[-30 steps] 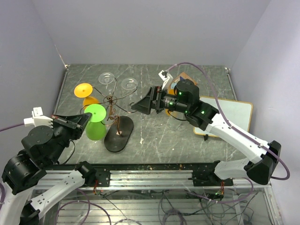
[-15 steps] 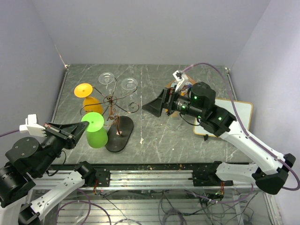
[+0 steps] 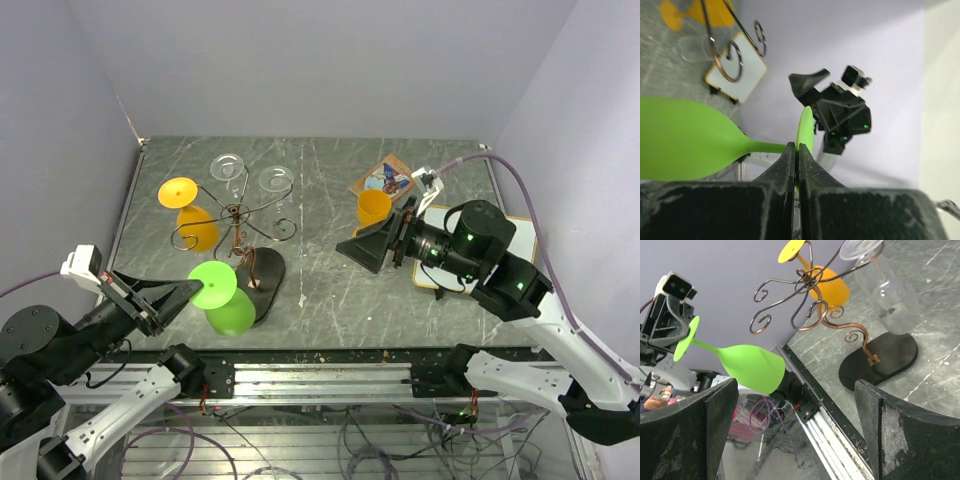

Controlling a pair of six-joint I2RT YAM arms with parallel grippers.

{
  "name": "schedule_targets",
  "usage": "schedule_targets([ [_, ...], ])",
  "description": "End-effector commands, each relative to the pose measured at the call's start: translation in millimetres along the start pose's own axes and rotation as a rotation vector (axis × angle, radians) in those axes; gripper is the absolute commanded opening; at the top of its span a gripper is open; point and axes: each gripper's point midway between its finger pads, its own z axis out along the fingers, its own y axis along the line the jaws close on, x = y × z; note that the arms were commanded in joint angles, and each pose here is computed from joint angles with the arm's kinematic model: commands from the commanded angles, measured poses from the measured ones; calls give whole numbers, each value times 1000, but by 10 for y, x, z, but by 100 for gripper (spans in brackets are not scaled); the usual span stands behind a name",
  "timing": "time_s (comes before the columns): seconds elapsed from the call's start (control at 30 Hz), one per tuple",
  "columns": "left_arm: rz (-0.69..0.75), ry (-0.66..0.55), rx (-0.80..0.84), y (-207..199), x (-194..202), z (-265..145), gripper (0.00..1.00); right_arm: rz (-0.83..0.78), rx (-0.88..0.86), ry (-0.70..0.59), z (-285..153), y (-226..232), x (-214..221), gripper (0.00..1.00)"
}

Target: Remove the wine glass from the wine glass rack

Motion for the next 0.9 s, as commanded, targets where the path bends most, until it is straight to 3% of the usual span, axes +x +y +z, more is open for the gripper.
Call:
schedule_targets([
  [0.0,-16,189,152,-353,307,-150,7,14,-79,51,-130,91,195,100],
  [0.3,-2,363,393,-966,542,-292,7,61,-284,102,-201,439,285,99],
  [0.63,42,305,795,-1942,400,-358,7,135,-627,11,-304,1085,-74,99],
  [0.87,-30,203,890,-2010,226,-174,7,177,-822,-120,-369,1398,-423,93],
])
